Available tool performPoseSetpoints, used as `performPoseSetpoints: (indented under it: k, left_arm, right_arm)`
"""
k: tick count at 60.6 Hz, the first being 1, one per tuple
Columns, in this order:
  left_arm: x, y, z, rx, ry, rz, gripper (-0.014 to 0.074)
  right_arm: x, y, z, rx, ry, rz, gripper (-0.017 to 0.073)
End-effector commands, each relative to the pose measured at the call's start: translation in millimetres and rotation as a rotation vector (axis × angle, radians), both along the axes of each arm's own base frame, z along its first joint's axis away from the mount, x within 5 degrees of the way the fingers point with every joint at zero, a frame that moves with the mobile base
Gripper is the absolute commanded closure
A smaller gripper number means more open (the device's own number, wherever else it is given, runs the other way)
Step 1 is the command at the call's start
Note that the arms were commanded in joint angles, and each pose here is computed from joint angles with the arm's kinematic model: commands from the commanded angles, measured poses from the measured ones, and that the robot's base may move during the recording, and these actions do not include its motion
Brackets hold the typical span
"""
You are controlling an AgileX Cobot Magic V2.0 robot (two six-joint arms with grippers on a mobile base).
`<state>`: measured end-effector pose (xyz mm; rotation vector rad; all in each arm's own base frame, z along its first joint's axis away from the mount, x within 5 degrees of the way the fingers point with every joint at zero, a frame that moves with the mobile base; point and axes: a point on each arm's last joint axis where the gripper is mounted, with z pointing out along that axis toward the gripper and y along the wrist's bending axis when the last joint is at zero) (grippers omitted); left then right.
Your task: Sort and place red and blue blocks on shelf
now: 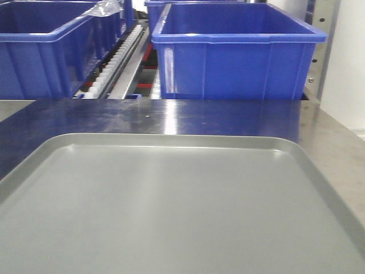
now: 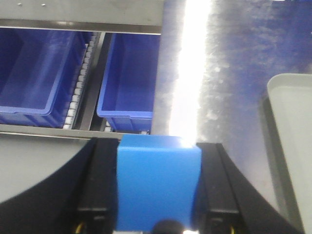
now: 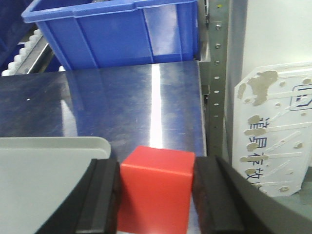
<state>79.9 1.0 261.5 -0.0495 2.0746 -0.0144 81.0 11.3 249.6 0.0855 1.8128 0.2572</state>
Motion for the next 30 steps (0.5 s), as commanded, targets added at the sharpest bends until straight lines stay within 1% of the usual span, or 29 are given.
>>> performPoseSetpoints:
  k: [1,30]
  left_arm:
    - [3.6,-0.9,14.8,-0.008,-0.098,-0.007,0.0470]
    - [3.6,-0.9,14.8,-0.008,-0.098,-0.007,0.0470]
  right_arm:
    - [1.8,-1.9,18.0,0.000,-0.117,-0.022,0.0510]
    - [1.8,-1.9,18.0,0.000,-0.117,-0.022,0.0510]
